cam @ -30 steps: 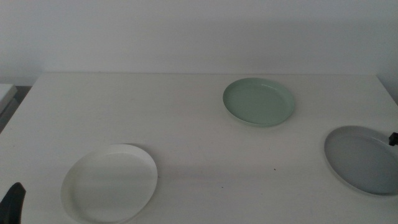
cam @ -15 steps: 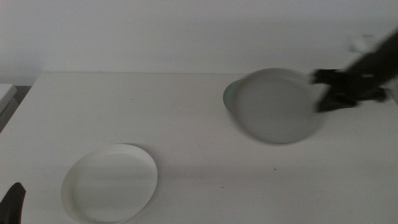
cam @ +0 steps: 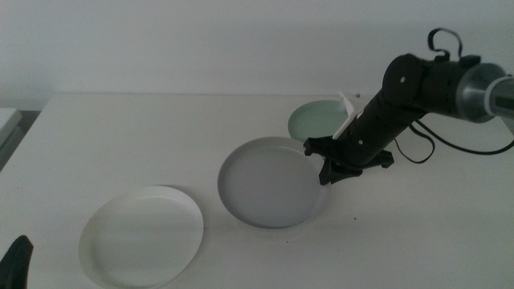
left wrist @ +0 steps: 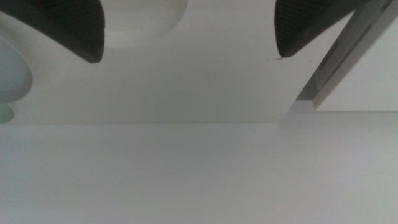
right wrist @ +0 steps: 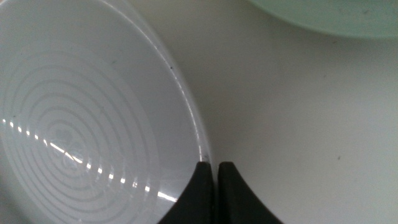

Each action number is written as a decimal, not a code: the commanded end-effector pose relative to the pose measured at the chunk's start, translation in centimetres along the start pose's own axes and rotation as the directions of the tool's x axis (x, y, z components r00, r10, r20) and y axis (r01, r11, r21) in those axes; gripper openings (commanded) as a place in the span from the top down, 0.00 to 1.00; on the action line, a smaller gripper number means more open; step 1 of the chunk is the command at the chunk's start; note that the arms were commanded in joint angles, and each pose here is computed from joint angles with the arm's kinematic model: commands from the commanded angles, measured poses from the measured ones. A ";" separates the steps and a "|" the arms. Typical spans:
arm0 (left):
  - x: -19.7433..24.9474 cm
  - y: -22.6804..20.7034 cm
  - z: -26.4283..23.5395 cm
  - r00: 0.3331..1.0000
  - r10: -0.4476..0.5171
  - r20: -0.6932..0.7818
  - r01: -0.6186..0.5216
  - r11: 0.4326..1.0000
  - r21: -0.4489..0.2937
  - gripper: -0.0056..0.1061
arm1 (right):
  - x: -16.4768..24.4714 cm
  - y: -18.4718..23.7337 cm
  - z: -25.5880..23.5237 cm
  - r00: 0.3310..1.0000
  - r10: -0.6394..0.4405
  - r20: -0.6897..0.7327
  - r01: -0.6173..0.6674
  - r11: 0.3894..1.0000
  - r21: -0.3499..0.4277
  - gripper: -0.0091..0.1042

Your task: Stack the three bowls on top of each other.

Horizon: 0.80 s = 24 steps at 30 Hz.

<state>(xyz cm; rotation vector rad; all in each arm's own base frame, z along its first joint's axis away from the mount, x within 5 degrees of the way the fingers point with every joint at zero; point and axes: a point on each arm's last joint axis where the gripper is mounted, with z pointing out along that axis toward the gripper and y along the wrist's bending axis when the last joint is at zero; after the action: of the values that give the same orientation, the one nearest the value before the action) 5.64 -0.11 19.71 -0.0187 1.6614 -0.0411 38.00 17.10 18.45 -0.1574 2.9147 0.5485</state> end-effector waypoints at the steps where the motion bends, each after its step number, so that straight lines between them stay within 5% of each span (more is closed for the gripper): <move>1: -0.1 0.0 0.0 1.000 -0.002 0.017 0.002 1.000 0.008 0.11 | -0.3 -0.1 0.6 1.000 0.010 0.015 -0.009 1.000 -0.001 0.94; 24: -0.1 0.0 0.0 1.000 -0.002 0.017 0.002 1.000 0.008 0.11 | -0.4 -1.2 2.3 1.000 0.024 -0.002 -0.024 0.997 0.069 0.94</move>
<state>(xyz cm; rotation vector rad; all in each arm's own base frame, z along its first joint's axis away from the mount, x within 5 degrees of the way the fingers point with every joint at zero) 5.64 -0.11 19.71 -0.0187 1.6614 -0.0411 38.71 16.91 15.73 -0.1152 2.9476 0.4713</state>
